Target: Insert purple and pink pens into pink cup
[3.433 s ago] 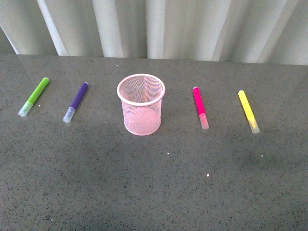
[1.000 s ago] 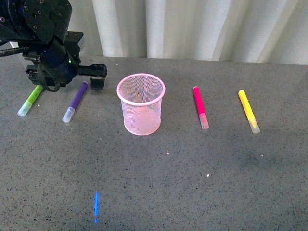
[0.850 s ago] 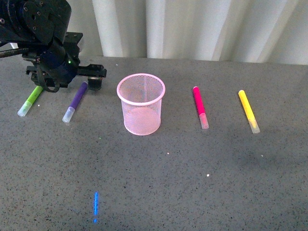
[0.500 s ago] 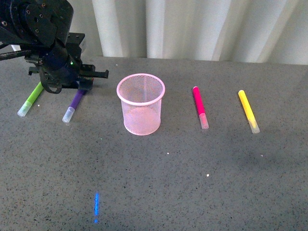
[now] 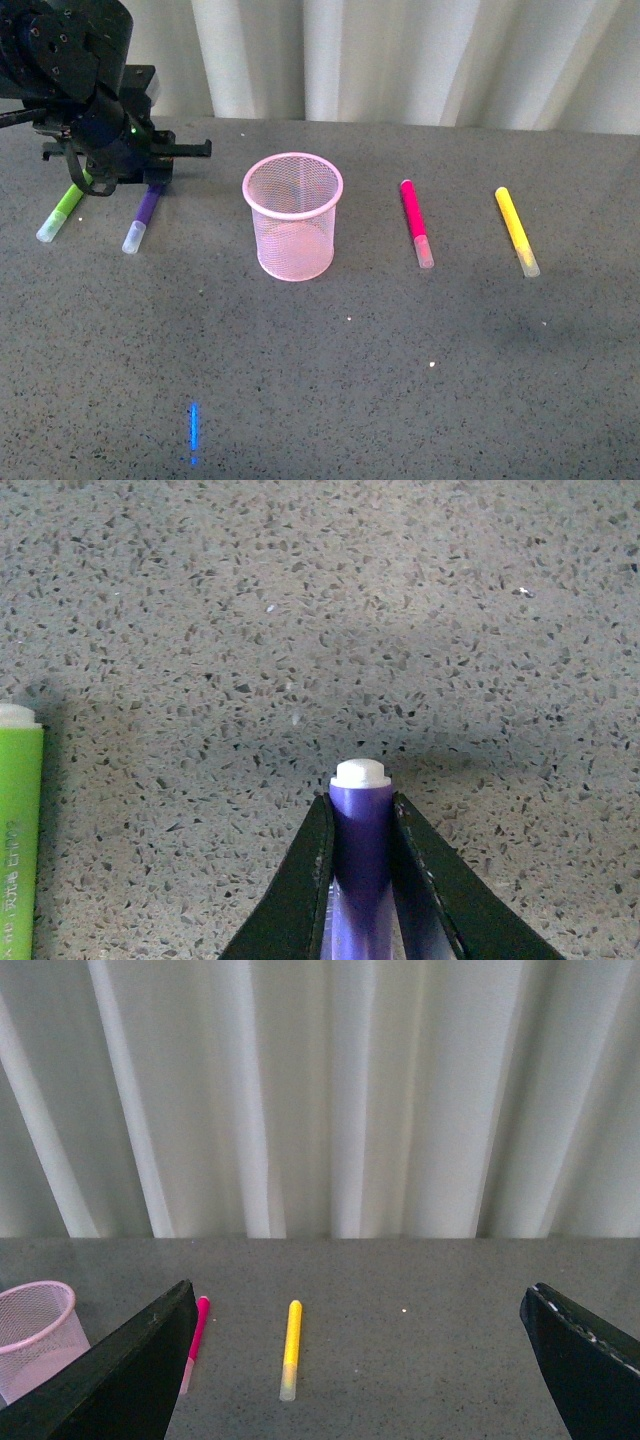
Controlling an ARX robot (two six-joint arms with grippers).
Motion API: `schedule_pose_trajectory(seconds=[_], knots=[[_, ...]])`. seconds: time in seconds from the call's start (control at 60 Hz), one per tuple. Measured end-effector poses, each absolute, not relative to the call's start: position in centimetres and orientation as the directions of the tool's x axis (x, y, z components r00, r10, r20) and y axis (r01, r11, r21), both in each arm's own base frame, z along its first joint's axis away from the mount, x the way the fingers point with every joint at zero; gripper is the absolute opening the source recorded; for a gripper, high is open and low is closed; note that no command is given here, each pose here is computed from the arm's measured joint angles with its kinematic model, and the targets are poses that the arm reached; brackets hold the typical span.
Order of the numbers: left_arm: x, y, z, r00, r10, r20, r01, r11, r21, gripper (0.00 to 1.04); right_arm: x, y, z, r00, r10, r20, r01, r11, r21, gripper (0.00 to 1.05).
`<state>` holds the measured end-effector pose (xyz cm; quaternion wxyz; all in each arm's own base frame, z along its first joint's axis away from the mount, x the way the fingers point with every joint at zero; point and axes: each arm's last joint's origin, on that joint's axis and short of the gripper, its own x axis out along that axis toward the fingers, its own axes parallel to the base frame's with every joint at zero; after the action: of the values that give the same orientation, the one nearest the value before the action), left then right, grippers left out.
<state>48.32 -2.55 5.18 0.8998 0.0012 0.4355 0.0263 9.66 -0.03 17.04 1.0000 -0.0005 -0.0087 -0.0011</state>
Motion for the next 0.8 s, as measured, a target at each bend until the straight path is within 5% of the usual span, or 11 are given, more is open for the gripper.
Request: schedule_pose_trajectory(seconds=[0.233, 0.467, 0.8], knots=[[47.9, -1.3, 9.9, 0.753, 0.017, -0.658, -0.112, 0.988, -0.103, 0.13, 9.7, 0.0, 17.0, 1.000, -0.002, 0.017, 0.002, 1.000, -0.001, 0.98], [45.6, 0.9, 18.6, 0.940, 0.050, -0.337, -0.137, 0.961, -0.240, 0.13, 9.7, 0.0, 17.0, 1.000, -0.002, 0.017, 0.002, 1.000, -0.001, 0.98], [39.2, -2.4, 20.3, 0.998, -0.038, 0.044, 0.050, 0.948, -0.316, 0.13, 9.7, 0.0, 17.0, 1.000, -0.002, 0.017, 0.002, 1.000, -0.001, 0.98]])
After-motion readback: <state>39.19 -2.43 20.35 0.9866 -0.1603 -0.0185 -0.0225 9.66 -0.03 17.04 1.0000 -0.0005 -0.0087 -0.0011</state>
